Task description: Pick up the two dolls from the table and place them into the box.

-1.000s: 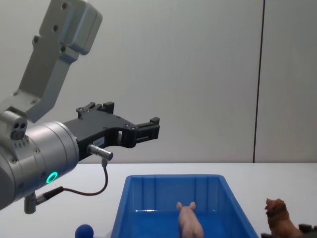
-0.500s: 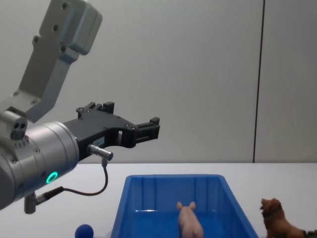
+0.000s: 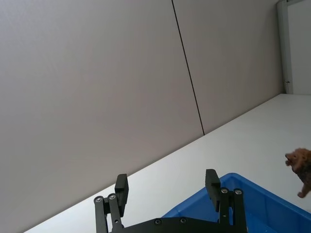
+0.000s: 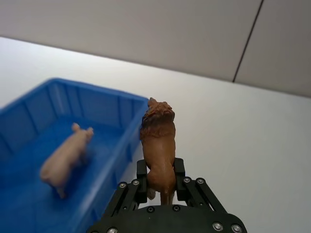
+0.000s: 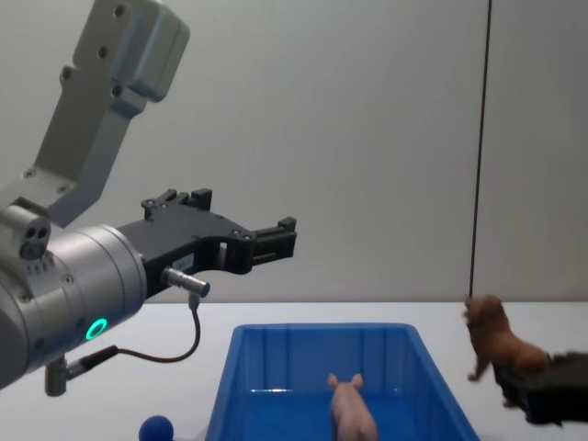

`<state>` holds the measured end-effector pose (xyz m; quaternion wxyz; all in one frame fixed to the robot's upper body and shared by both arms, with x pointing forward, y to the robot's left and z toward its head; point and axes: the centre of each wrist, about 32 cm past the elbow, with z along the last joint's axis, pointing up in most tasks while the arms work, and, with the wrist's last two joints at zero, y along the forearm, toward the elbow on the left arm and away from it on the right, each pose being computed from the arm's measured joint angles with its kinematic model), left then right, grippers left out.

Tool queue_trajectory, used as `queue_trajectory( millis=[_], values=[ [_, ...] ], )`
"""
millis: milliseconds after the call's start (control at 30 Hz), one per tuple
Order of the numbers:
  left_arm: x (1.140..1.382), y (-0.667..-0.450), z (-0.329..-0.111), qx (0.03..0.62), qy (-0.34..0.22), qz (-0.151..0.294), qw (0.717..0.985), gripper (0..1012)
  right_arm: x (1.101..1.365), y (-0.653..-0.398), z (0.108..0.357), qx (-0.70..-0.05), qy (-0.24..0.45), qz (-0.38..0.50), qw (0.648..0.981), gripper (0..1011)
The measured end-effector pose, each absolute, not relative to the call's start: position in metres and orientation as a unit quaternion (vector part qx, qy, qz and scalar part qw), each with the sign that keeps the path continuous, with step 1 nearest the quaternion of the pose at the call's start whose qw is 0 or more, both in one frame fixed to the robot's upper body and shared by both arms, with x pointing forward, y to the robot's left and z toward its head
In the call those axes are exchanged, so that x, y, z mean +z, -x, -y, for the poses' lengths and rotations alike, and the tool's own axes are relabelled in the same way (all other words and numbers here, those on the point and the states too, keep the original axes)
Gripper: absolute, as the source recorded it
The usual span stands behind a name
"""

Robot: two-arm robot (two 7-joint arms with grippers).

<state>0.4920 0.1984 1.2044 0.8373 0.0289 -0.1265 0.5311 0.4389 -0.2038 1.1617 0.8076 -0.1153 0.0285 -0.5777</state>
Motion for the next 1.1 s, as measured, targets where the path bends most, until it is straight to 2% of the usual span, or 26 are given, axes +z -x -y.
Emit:
queue_trajectory(
  millis=[300,600,767,800,867,1100],
  values=[
    [1.204,-0.492,-0.198,0.531,-0.029,0.126,0.837,1001,1.179,-0.447,0.189,-0.544,0.085,-0.003,0.835,301],
    [1.204,-0.492,-0.198,0.531,-0.029,0.126,0.837,1001,1.182,-0.460,0.174,-0.518,0.078,-0.001,0.852,309],
    [1.204,-0.492,-0.198,0.531,-0.029,0.126,0.837,1001,1.181,-0.467,0.167,-0.510,0.082,-0.004,0.856,444],
    [1.204,-0.492,-0.198,0.531,-0.029,0.126,0.837,1001,1.181,-0.469,0.166,-0.510,0.083,-0.005,0.856,506],
    [1.204,-0.492,-0.198,0.531,-0.029,0.126,0.837,1001,1.180,-0.471,0.164,-0.509,0.085,-0.006,0.856,545],
    [1.204,-0.492,-0.198,0.531,-0.029,0.126,0.837,1001,1.179,-0.475,0.161,-0.516,0.088,-0.008,0.852,783]
  ],
)
